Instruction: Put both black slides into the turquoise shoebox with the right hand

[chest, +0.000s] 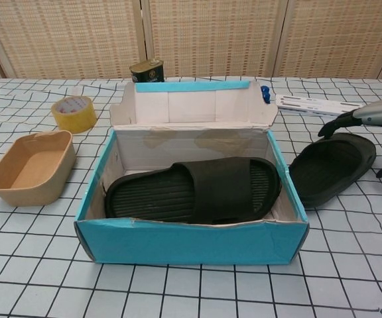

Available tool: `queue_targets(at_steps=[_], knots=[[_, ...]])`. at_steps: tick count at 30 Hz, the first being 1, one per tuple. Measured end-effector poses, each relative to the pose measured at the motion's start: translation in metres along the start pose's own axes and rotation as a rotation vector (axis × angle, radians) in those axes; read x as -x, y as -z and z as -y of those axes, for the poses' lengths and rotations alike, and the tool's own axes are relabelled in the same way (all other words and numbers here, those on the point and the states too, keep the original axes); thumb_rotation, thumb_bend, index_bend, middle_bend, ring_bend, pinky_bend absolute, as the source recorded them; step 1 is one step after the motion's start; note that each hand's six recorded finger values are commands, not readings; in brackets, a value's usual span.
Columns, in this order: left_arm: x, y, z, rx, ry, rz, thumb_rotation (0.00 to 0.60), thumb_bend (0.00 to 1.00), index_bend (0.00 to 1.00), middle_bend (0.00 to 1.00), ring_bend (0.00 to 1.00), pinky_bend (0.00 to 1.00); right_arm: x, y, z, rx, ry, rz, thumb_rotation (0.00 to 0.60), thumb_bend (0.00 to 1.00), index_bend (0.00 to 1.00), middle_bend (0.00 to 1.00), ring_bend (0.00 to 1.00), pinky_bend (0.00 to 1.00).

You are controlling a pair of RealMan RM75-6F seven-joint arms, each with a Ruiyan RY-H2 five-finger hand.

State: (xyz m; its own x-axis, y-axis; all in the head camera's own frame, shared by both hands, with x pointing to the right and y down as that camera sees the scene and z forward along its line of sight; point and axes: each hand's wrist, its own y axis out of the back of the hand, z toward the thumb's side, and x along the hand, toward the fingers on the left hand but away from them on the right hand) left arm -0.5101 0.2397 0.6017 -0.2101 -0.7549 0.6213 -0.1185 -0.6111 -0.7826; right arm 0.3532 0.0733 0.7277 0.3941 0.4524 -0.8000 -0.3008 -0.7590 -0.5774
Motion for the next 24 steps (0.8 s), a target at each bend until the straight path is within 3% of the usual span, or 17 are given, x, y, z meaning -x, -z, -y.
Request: queue_targets(at_steps=[17,24], knots=[[0.001,0.000,-0.002,0.008,0.000,0.002,0.600,0.36,0.13,0.04,0.09,0.31,0.011,-0.016,-0.006,-0.048,0.042,-0.038,0.600,0.04,0.13,0.12,0.00,0.02],[0.001,0.000,-0.002,0.012,0.002,0.006,0.600,0.36,0.13,0.04,0.09,0.31,0.015,-0.015,-0.002,-0.070,0.032,-0.017,0.600,0.04,0.15,0.12,0.00,0.00]])
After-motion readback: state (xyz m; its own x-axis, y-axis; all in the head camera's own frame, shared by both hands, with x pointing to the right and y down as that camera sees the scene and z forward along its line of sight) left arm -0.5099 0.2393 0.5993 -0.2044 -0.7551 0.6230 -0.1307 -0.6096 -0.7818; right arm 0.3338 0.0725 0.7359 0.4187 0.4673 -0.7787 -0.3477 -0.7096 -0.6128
